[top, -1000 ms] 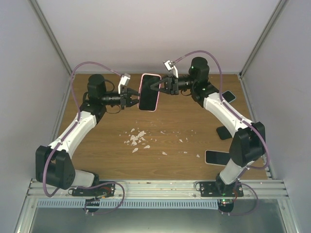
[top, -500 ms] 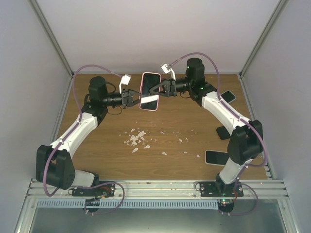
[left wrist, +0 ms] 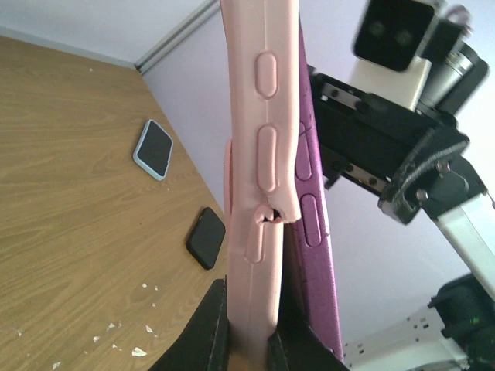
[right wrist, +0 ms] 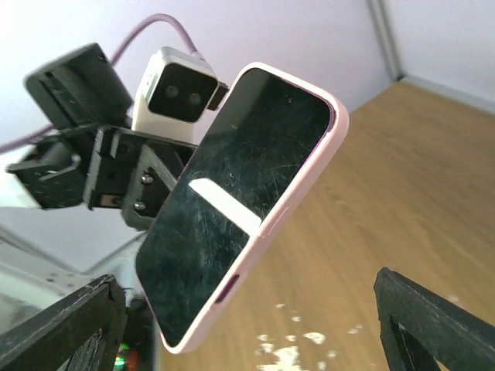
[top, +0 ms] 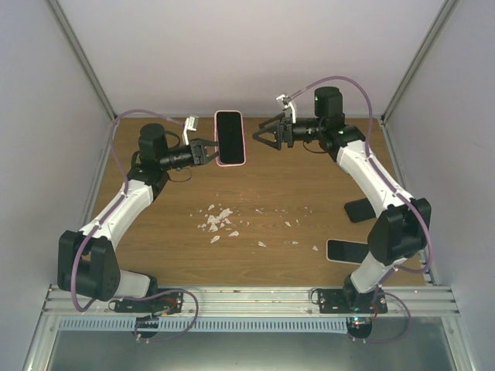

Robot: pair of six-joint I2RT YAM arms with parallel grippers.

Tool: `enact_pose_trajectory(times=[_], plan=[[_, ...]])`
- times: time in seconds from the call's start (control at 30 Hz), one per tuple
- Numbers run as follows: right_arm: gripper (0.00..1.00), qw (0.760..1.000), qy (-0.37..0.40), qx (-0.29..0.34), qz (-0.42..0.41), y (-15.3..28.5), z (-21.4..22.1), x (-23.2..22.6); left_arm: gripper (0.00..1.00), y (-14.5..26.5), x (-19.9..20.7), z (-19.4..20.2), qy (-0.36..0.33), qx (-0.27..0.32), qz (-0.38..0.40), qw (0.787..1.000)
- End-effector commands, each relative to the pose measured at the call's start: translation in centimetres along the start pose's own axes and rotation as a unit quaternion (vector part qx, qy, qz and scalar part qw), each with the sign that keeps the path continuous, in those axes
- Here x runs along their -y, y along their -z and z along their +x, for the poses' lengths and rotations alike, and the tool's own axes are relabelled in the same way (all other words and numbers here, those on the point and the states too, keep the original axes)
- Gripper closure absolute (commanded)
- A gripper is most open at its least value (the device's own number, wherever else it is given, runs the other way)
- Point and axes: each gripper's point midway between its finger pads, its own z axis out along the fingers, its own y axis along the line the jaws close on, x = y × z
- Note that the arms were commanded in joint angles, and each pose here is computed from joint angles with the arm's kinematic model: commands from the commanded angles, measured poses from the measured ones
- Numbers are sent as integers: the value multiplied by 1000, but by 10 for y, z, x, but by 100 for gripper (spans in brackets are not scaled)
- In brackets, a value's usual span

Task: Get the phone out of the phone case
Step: Remove the phone case from the phone.

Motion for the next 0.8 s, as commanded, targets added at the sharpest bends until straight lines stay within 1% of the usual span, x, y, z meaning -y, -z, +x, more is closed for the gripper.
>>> enact_pose_trajectory(times=[0.0,0.13,0.2,0.33,0.47,0.53,0.63,0.77], plan=[[13,986,122,-3,115,10,-11,-1,100,4,-3,-16,30,33,-9,999],[13,957,214,-18,192,4,-5,-2,100,6,-17,-17,77,41,-26,996],[14,943,252,-31,217,-2,-1,-4,100,7,-21,-16,95,41,-25,994],[17,922,292,-54,249,-17,5,-2,100,6,-29,-13,137,40,-21,990],[18,882,358,-89,294,-39,13,-4,100,4,-37,-12,166,39,-22,985],[18,868,380,-100,305,-48,17,-7,100,4,-41,-12,177,39,-22,983],[18,854,399,-109,315,-60,21,-9,100,5,-45,-11,193,44,-23,980],[20,845,415,-123,315,-79,32,-13,100,7,-52,-8,213,46,-23,976]])
